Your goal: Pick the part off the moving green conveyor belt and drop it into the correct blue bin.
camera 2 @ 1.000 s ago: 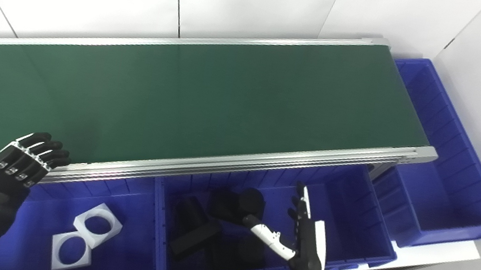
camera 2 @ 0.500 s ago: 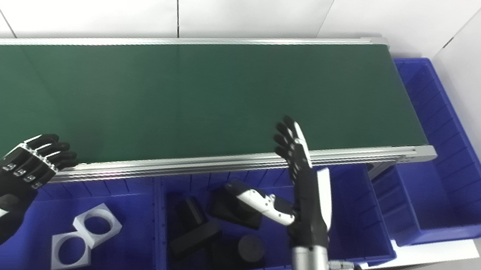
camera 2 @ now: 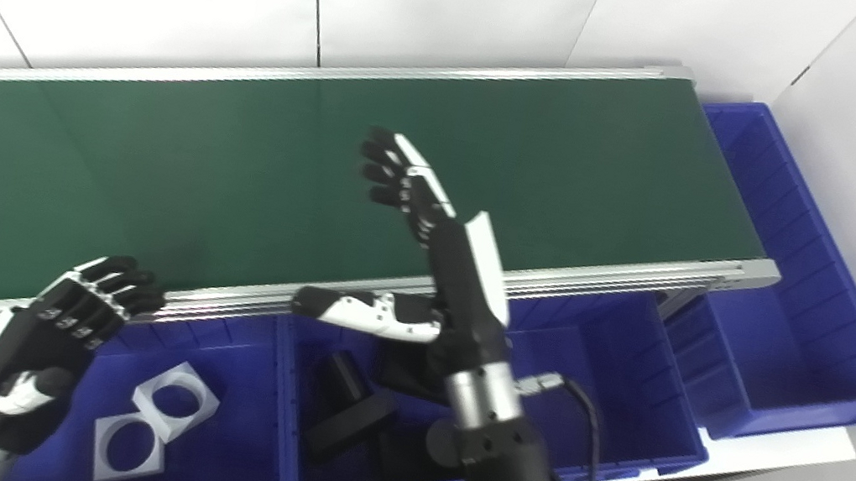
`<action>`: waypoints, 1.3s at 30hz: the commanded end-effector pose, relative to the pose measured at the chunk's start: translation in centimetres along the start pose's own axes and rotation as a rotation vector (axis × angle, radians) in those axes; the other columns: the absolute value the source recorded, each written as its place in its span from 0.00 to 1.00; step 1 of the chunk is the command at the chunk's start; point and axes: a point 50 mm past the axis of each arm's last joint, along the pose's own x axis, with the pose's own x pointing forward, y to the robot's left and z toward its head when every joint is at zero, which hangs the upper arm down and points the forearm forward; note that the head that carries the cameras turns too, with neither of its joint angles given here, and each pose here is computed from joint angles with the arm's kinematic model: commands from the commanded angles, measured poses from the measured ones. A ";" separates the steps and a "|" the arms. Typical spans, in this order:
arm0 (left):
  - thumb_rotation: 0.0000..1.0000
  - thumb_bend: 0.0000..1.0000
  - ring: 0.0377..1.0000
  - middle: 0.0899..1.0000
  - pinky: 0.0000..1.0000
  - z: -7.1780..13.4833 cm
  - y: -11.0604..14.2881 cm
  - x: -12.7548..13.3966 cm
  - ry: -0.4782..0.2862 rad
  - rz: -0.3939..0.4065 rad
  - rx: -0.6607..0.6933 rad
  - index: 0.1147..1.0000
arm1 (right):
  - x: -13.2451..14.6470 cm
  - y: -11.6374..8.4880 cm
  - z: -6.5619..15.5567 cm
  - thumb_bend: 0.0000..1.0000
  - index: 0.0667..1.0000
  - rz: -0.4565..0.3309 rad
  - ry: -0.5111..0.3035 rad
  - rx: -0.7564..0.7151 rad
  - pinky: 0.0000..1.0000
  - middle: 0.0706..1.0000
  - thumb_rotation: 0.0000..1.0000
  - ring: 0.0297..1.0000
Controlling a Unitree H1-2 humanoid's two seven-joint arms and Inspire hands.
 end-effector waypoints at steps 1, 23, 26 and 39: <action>0.45 1.00 0.72 0.72 0.75 0.7 -0.9 0.3 -0.052 -0.011 0.032 0.73 | 0.6 0.2 0.3 0.86 0.90 0.021 -0.042 0.013 0.79 0.86 0.40 0.84; 0.43 1.00 0.76 0.75 0.76 0.0 -6.0 2.5 -0.059 0.012 0.071 0.74 | -0.4 -1.5 -8.1 0.83 0.88 0.099 0.093 0.119 0.73 0.83 0.54 0.79; 0.44 1.00 0.78 0.77 0.78 -0.2 -6.1 2.8 -0.057 0.016 0.086 0.75 | -0.6 -1.6 -8.6 0.80 0.87 0.100 0.091 0.109 0.70 0.81 0.61 0.77; 0.44 0.99 0.80 0.79 0.82 -0.4 -5.7 2.4 -0.050 0.052 0.131 0.78 | -2.6 -1.3 -8.9 0.76 0.87 0.084 0.089 0.117 0.70 0.81 0.59 0.76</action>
